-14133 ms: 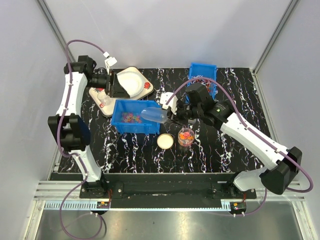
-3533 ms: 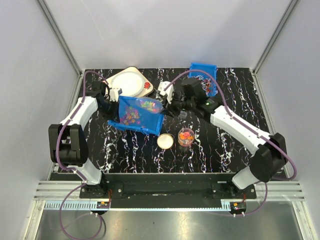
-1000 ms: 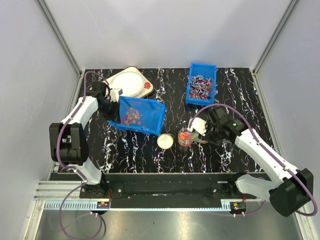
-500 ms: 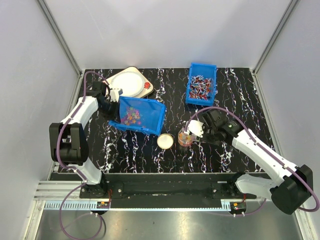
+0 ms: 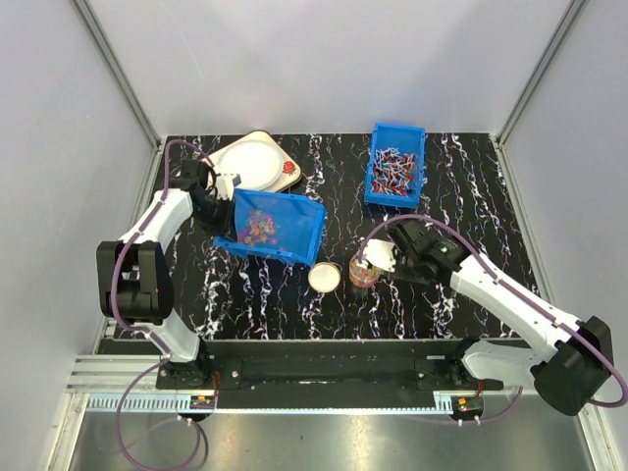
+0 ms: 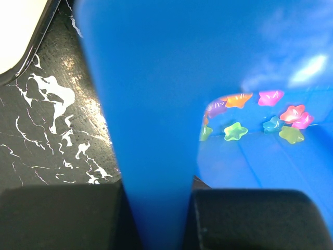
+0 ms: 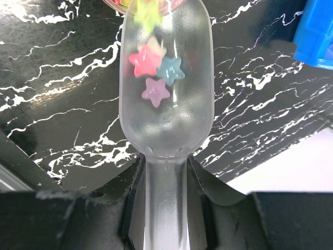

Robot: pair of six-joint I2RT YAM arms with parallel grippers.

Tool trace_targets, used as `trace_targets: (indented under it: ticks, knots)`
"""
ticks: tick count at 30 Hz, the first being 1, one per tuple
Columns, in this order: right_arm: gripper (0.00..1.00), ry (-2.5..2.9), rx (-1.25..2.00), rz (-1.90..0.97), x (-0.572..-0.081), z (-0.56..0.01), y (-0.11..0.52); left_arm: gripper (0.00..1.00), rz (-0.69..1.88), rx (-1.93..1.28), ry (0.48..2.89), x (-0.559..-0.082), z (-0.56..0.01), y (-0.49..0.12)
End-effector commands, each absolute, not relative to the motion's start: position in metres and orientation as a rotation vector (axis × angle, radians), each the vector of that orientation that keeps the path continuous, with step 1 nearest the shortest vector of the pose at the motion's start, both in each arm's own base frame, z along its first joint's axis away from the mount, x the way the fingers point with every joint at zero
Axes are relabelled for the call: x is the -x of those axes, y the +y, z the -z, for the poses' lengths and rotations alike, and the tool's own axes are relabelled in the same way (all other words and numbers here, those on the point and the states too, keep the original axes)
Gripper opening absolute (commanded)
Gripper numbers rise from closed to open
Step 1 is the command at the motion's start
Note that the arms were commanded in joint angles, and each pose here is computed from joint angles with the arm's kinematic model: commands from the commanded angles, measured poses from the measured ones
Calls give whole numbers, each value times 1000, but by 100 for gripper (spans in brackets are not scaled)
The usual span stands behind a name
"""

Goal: Pack the candies
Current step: Place the fake candies in the packing bottle.

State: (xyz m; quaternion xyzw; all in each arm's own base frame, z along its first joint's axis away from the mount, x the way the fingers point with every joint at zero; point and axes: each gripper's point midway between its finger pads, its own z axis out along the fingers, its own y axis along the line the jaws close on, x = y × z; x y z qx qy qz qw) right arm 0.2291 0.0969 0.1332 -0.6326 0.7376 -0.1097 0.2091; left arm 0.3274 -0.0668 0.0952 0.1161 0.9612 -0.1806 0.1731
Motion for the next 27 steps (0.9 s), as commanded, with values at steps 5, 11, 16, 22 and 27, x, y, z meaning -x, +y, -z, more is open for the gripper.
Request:
trace_targets:
  ticks: [5,11,16,22,27]
  knots:
    - [0,1992,1768,486,-242,-152,96,0,604,-339,2624,-340,-113,-79]
    - [0,1964,1799,573,-241,-151,96,0,607,-339,2625,-340,-112,-79]
    - [0,1939,1810,624,-241,-155,97,0,606,-339,2625,-340,-113,-79]
    - [0,1916,1813,670,-241,-159,97,0,606,-341,2623,-340,-113,-79]
    - [0,1909,1775,531,-235,-172,114,0,612,-342,2623,-340,-113,-80]
